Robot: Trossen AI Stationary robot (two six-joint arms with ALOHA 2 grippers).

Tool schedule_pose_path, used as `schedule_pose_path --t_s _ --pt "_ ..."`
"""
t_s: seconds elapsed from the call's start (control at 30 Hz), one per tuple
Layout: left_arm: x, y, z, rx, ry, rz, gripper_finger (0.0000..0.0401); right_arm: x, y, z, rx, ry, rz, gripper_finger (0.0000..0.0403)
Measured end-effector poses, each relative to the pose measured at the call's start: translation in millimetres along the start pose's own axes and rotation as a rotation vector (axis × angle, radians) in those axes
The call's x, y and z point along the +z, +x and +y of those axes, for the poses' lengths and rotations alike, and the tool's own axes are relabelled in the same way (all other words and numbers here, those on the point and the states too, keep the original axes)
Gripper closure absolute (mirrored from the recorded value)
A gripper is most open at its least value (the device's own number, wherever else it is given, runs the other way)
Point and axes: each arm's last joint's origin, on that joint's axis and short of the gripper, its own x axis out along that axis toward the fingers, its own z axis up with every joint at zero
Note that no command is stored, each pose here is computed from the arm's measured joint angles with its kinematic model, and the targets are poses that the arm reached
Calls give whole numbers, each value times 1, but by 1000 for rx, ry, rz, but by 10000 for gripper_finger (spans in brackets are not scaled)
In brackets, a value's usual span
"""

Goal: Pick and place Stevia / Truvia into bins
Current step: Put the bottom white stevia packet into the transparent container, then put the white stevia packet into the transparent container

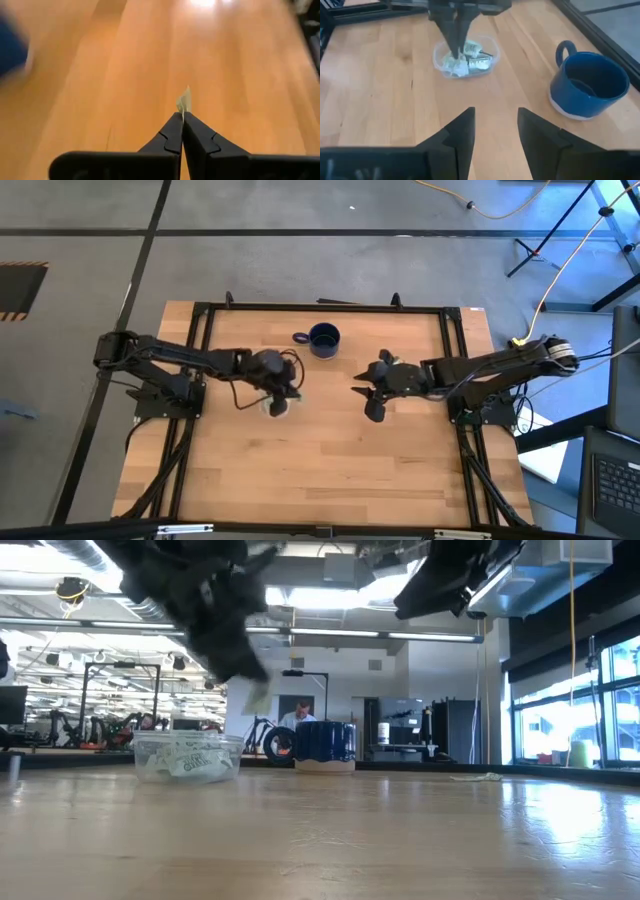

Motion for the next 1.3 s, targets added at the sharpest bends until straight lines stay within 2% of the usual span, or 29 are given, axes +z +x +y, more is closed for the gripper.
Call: schedule_pose_path --t_s 0.13,0.4,0.6,0.73,0.87,1.1,1.3 --pt "-11 -3 13 46 -181 129 395 -1 5 0 -5 -6 11 252" --pt "-25 -10 27 38 -282 291 397 -1 10 -7 -36 9 22 252" --pt "-28 -11 29 58 -291 326 395 0 11 -13 -53 18 24 252" --pt "-28 -11 29 52 -256 327 396 0 12 -15 -62 21 27 252" --pt "-28 -11 29 61 -214 325 379 -4 13 -23 -93 28 78 252" --pt "-24 -18 33 177 -151 276 342 -15 14 -40 -179 95 215 252" --pt "-15 -35 32 285 -126 173 334 -23 18 -59 -263 142 316 264"
